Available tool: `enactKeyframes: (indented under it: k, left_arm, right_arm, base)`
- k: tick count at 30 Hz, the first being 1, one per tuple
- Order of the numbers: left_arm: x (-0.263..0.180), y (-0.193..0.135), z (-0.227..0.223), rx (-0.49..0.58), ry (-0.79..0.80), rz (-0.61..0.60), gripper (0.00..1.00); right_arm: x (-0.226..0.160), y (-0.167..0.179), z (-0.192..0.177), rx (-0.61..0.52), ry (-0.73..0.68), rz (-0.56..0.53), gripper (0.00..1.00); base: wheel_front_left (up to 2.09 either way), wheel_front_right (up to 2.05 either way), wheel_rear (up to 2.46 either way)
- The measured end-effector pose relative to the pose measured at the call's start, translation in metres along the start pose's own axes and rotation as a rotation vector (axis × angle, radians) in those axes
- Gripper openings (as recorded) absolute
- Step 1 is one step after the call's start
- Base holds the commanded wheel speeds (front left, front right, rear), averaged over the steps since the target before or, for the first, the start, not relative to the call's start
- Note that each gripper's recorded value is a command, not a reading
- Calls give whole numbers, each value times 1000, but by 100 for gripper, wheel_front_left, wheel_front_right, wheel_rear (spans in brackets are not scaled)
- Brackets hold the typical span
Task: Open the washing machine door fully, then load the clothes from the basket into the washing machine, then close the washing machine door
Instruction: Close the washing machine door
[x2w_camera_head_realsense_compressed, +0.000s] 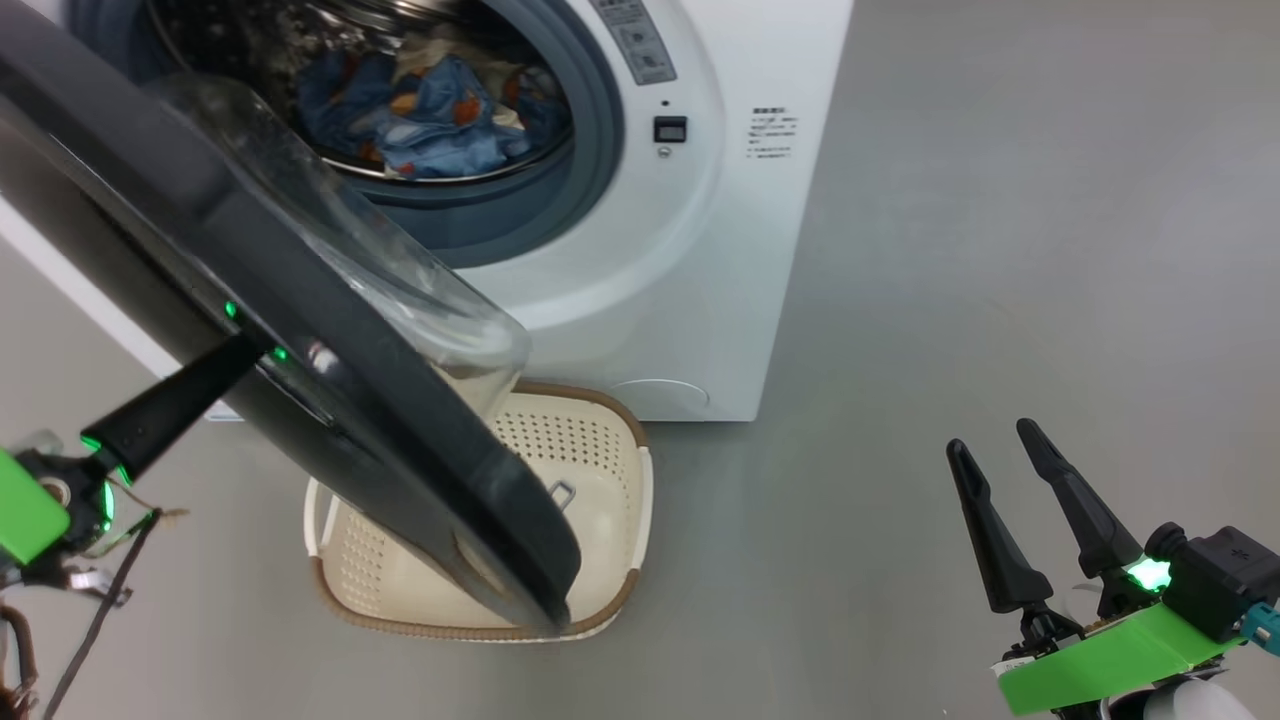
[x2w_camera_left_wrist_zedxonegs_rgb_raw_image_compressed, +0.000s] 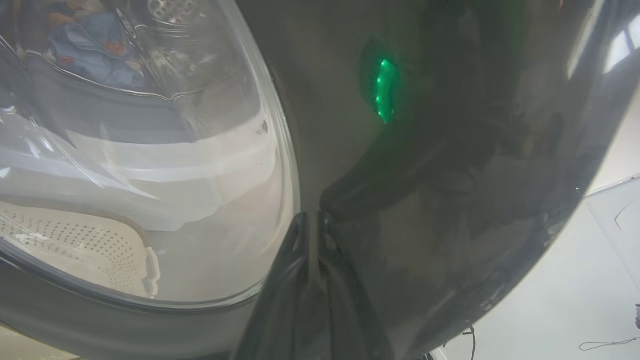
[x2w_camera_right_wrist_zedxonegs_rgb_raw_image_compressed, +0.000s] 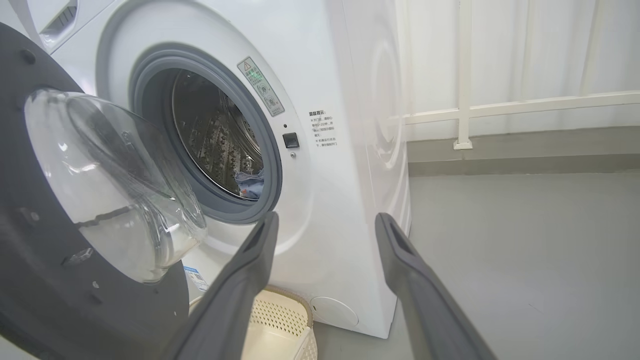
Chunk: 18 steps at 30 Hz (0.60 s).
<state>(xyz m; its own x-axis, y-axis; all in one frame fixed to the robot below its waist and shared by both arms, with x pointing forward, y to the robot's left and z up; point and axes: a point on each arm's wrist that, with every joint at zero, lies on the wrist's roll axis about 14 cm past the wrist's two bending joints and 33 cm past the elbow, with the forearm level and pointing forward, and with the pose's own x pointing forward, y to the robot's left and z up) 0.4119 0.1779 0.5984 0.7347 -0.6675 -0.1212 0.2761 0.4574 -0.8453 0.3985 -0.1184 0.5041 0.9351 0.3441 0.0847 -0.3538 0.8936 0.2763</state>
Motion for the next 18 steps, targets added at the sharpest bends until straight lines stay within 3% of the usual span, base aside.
enactKeyframes:
  k: [18]
  left_arm:
    - [52,0,7,12,20,-28,0]
  right_arm:
    - [-7,-20,5,-1,-18,-79,100]
  base:
    - [0,0,0]
